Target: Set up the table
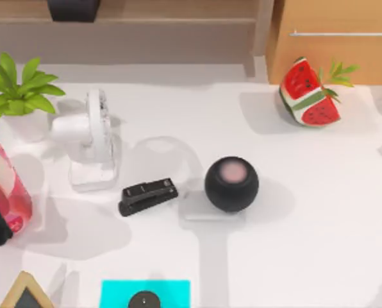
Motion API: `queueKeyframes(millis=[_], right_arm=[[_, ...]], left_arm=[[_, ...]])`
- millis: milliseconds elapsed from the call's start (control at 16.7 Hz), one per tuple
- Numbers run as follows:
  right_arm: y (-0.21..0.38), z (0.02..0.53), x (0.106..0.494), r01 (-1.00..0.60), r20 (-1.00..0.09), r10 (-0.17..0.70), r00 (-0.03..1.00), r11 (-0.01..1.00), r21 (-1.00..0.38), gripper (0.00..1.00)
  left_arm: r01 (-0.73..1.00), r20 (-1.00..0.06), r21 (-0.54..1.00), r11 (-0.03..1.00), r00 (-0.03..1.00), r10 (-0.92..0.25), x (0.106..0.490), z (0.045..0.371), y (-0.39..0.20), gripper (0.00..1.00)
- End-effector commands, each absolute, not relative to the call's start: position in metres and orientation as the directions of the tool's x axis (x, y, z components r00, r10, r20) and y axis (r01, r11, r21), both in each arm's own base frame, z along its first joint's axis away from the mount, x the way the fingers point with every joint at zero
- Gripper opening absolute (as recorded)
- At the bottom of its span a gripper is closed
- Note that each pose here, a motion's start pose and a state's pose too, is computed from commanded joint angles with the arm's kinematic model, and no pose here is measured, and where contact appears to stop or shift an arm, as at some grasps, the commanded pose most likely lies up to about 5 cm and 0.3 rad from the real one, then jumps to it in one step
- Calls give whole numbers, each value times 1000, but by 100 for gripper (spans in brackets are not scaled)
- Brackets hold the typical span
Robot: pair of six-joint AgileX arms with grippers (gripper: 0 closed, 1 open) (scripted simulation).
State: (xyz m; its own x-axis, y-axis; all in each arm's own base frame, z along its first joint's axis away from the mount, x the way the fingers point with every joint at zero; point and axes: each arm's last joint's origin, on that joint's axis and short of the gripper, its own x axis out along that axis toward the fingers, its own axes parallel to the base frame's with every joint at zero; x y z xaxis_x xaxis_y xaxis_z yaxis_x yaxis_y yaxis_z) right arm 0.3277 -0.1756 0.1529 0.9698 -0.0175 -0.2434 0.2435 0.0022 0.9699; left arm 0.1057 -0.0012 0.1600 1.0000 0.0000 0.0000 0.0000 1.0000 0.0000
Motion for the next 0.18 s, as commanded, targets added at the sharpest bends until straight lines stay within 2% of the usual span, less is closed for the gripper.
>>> queueKeyframes(millis=[180], right_arm=[[-177, 148, 320, 258, -258, -24, 966, -10, 966, 100]], left_arm=[[0, 0, 0, 1000, 1000, 0, 106, 160, -1, 100]])
